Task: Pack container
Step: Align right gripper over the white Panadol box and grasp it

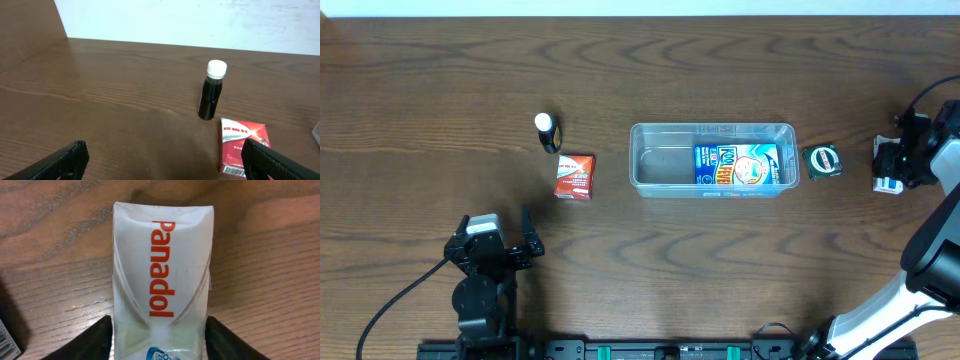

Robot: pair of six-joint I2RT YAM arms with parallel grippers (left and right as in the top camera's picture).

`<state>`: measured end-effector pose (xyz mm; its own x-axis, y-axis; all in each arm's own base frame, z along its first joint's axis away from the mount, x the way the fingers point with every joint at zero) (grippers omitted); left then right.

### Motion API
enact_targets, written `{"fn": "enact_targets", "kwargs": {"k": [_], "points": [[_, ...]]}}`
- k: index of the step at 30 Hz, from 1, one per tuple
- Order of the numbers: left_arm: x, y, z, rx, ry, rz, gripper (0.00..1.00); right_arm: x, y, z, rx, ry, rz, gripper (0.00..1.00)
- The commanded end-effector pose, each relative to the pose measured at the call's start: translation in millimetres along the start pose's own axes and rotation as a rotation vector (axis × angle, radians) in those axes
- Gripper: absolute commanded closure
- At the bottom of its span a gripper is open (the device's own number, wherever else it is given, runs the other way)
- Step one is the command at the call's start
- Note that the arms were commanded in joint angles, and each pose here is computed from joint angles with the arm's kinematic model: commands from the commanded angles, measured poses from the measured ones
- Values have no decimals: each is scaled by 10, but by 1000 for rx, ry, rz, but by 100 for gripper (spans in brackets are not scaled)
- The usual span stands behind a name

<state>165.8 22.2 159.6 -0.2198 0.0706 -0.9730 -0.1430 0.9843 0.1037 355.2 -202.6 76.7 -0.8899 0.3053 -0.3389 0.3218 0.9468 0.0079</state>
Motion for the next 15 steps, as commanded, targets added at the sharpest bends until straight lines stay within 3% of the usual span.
{"fn": "enact_targets", "kwargs": {"k": [1, 12, 15], "points": [[113, -13, 30, 7, 27, 15, 2, 22, 26, 31, -3, 5, 6, 42], [112, -13, 30, 7, 27, 15, 2, 15, 26, 31, -3, 1, 14, 72], [113, -14, 30, 8, 27, 15, 2, -33, 32, -18, -2, -17, 48, 73]]}}
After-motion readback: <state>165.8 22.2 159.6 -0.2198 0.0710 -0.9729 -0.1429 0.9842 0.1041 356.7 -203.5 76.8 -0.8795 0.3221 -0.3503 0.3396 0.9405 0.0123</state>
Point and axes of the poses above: each gripper's point midway between its finger pads, its own z axis out along the fingers, its own y axis along the line the jaws close on, x = y × z, the point moved 7 cm from there along -z, back along the fingers, and after that the axes turned 7 degrees about z, right-handed, at the moved point
